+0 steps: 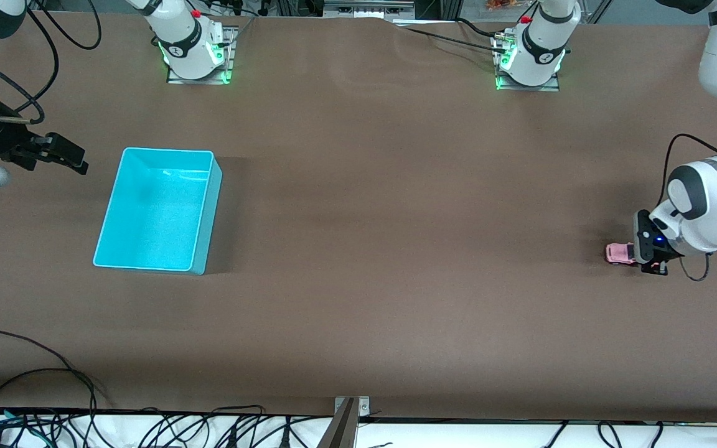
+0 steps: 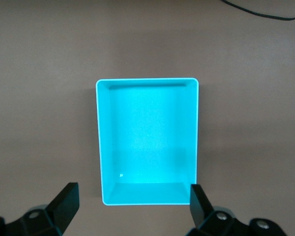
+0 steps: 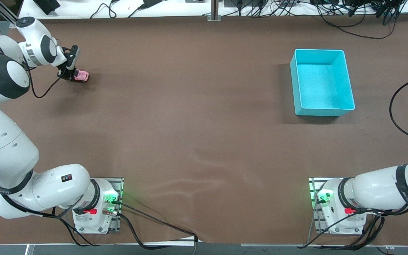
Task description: Wind and store pink jeep toy
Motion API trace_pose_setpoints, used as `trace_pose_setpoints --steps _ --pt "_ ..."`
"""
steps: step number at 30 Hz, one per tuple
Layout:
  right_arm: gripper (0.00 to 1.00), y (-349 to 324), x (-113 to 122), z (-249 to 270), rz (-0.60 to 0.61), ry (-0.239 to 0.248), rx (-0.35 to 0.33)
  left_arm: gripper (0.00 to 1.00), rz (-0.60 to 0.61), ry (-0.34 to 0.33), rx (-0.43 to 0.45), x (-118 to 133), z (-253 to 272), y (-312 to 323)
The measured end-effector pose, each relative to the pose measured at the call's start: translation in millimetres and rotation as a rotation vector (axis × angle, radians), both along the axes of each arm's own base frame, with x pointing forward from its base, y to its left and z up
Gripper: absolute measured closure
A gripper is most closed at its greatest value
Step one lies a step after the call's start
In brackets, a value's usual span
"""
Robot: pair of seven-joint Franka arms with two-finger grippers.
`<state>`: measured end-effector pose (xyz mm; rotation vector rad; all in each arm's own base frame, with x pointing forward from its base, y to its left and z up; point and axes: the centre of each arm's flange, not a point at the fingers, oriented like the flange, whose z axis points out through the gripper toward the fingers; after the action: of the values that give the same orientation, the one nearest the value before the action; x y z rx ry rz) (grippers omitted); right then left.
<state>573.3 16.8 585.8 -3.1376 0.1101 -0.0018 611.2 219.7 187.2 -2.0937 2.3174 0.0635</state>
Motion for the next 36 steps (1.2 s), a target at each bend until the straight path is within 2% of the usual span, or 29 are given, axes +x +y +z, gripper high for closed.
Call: trace_pose_setpoints --steps 16,21,24,25,26,29,36 --pt "0.0 0 0 0 0.0 0.0 0.0 0.49 0.033 -0.013 0.019 -2 0 39" --pt "0.0 0 0 0 0.0 0.0 0.0 0.35 0.061 -0.011 0.022 -9 -4 59" --pt "0.0 0 0 0 0.0 0.0 0.0 0.22 0.068 -0.011 0.023 -7 -1 65" --pt "0.0 0 0 0 0.0 0.0 0.0 0.13 0.068 -0.007 0.022 -5 3 66" --pt "0.0 0 0 0 0.0 0.0 0.0 0.13 0.067 -0.002 0.02 -3 5 66" --pt "0.0 0 0 0 0.0 0.0 0.0 0.0 0.065 0.019 0.013 6 19 65" --pt "0.0 0 0 0 0.0 0.0 0.0 0.0 0.085 0.037 0.007 28 63 64"
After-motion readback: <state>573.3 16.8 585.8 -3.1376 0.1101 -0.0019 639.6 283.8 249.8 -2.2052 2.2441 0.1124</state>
